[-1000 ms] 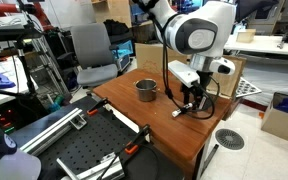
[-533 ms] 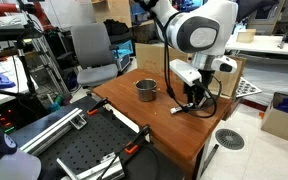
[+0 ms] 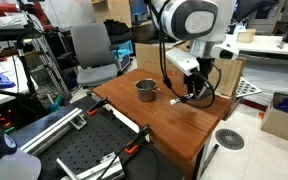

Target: Put the black marker inside the pot

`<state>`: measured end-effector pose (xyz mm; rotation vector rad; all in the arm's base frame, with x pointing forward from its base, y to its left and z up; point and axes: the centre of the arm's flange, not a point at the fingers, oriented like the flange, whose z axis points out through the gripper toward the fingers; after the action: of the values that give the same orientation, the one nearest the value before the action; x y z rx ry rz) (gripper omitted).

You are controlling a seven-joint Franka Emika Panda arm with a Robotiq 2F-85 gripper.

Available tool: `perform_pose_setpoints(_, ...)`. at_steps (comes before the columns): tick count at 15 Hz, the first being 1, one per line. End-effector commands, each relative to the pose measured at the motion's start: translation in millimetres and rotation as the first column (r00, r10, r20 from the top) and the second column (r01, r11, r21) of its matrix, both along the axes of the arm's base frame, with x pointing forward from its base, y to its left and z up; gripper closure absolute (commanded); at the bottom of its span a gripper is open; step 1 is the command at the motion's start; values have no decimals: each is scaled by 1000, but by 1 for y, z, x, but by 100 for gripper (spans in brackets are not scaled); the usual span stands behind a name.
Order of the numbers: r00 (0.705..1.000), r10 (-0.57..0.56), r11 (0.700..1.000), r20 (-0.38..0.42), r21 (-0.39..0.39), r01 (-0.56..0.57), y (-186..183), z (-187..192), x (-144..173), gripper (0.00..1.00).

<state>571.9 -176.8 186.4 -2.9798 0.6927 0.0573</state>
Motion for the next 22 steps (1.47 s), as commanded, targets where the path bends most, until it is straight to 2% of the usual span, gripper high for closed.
perform_pose_setpoints(1,994,17,1000,108,24,-19,18,56,-40,94)
perform_pose_setpoints(5,965,35,999,261,28,-44,52,115,-68,94)
perform_pose_setpoints(7,944,33,998,329,42,-50,74,131,-80,94)
perform_pose_setpoints(9,930,34,996,365,60,-60,97,140,-88,94)
perform_pose_setpoints(12,923,55,993,381,72,-89,128,134,-94,94)
perform_pose_setpoints(15,928,90,993,361,43,-113,148,117,-98,94)
perform_pose_setpoints(22,924,78,997,374,-19,-76,148,92,-97,94)
